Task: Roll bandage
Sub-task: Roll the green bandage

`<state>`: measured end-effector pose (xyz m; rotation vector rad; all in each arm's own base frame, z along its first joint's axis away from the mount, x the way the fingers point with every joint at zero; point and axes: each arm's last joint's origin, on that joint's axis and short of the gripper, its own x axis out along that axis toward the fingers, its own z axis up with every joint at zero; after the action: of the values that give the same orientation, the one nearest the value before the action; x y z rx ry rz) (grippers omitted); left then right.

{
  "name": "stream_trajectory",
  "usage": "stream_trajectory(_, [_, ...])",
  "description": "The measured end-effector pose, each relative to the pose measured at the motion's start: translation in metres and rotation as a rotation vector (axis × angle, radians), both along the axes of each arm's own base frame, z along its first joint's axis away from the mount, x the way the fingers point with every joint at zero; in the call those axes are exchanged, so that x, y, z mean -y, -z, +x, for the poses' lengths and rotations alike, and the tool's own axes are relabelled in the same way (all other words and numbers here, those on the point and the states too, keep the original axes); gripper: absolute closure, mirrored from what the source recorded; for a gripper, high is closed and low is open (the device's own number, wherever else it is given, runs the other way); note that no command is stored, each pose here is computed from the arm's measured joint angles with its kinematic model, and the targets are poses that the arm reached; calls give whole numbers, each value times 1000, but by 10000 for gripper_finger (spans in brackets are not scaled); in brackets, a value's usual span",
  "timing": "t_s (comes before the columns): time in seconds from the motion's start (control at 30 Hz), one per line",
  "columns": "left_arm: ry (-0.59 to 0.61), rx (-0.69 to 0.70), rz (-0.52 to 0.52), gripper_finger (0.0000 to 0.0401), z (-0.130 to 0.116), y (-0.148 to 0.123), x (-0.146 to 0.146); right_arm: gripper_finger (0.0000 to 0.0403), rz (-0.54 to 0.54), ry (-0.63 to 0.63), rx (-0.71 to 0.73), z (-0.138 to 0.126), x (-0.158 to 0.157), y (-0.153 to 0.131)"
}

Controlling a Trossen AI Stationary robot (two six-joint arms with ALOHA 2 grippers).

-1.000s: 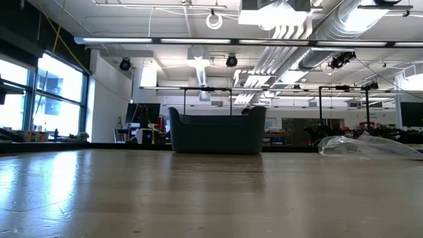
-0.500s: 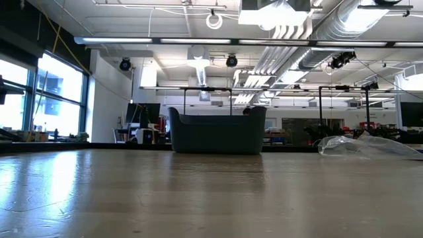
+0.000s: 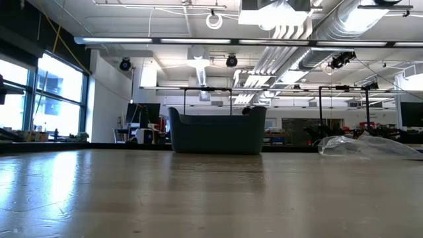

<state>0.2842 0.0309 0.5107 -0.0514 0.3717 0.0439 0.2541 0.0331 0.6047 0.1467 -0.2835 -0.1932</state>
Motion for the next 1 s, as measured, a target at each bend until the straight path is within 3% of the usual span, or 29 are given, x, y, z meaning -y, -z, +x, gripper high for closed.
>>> stream_trajectory(0.23, [150,-51,-120,399,27,16,36,403,19,110,17,-27,33,-9])
stream_trajectory(0.37, [301,-59,-179,400,35,20,61,403,88,169,-134,-24,52,8])
stream_trajectory(0.57, [350,-1,-238,400,29,10,82,403,232,208,-451,-16,77,45])
stream_trajectory(0.8, [346,-49,-294,398,26,14,90,402,357,53,-691,43,91,107])
stream_trajectory(0.9, [326,-159,-362,398,21,22,96,392,468,-140,-728,70,89,142])
stream_trajectory(1.0, [311,-275,-402,398,15,30,104,357,571,-339,-720,89,79,169])
